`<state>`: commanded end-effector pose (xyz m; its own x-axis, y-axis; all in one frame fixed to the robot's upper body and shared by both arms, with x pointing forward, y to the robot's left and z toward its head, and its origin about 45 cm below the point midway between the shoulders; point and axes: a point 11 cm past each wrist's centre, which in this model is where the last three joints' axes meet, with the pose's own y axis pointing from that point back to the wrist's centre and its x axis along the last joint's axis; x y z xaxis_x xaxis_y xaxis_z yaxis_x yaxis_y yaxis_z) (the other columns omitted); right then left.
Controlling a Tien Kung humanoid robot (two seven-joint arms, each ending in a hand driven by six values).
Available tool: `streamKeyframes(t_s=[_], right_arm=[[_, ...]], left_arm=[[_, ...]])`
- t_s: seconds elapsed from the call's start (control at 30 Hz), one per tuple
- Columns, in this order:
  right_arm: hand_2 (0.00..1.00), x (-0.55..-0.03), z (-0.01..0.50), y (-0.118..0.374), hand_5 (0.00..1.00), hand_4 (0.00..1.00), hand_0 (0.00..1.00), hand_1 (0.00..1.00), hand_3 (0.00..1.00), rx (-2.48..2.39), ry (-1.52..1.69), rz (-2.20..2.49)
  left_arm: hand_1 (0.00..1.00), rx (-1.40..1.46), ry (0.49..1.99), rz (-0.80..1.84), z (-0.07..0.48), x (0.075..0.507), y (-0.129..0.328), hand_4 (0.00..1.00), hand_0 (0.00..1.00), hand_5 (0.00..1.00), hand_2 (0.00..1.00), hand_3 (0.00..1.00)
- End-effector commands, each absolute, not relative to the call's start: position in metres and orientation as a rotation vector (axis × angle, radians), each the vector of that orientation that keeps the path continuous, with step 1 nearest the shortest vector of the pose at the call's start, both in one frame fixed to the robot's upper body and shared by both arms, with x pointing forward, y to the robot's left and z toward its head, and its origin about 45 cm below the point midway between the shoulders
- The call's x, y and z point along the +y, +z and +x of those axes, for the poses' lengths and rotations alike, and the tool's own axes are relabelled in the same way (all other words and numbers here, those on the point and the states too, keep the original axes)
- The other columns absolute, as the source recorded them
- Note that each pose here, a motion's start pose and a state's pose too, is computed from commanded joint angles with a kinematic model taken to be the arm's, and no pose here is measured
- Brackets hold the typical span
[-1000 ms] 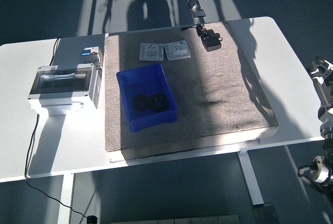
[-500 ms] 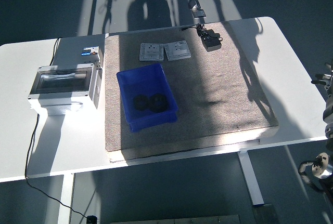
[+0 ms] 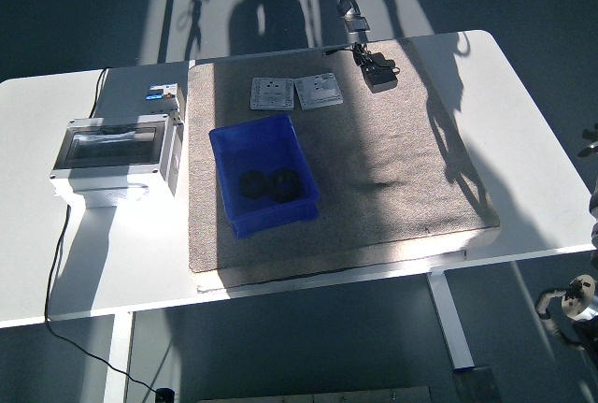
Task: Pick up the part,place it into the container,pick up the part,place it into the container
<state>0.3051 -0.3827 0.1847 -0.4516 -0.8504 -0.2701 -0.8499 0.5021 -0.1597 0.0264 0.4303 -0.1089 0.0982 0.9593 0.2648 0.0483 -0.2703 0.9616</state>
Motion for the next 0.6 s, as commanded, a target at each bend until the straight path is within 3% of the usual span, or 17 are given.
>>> streamKeyframes(t_s=[0.1, 0.13, 0.5, 0.53, 0.6], right_arm=[[0.224, -0.388, 0.303, 0.182, 0.744, 0.997, 0.608, 0.109, 0.281, 2.439, 0.065, -1.367], [0.191, -0.389, 0.303, 0.181, 0.777, 0.993, 0.492, 0.078, 0.244, 2.437, 0.083, -1.353], [0.175, -0.380, 0.309, 0.190, 0.789, 0.984, 0.433, 0.063, 0.232, 2.366, 0.128, -1.362], [0.178, -0.378, 0.310, 0.192, 0.794, 0.964, 0.342, 0.056, 0.230, 2.354, 0.126, -1.372], [0.178, -0.372, 0.312, 0.197, 0.794, 0.964, 0.342, 0.056, 0.230, 2.329, 0.118, -1.394]], left_arm=[[0.711, 1.061, 1.309, 1.488, 0.025, 0.430, -0.109, 0.960, 0.695, 0.998, 0.740, 0.664], [0.717, 1.068, 1.313, 1.484, 0.025, 0.429, -0.109, 0.965, 0.698, 0.998, 0.744, 0.668], [0.716, 1.090, 1.358, 1.460, 0.027, 0.419, -0.113, 0.960, 0.697, 0.998, 0.748, 0.692], [0.718, 1.090, 1.359, 1.460, 0.027, 0.419, -0.113, 0.953, 0.698, 0.998, 0.747, 0.701], [0.718, 1.089, 1.359, 1.458, 0.028, 0.417, -0.113, 0.953, 0.698, 0.998, 0.747, 0.701]])
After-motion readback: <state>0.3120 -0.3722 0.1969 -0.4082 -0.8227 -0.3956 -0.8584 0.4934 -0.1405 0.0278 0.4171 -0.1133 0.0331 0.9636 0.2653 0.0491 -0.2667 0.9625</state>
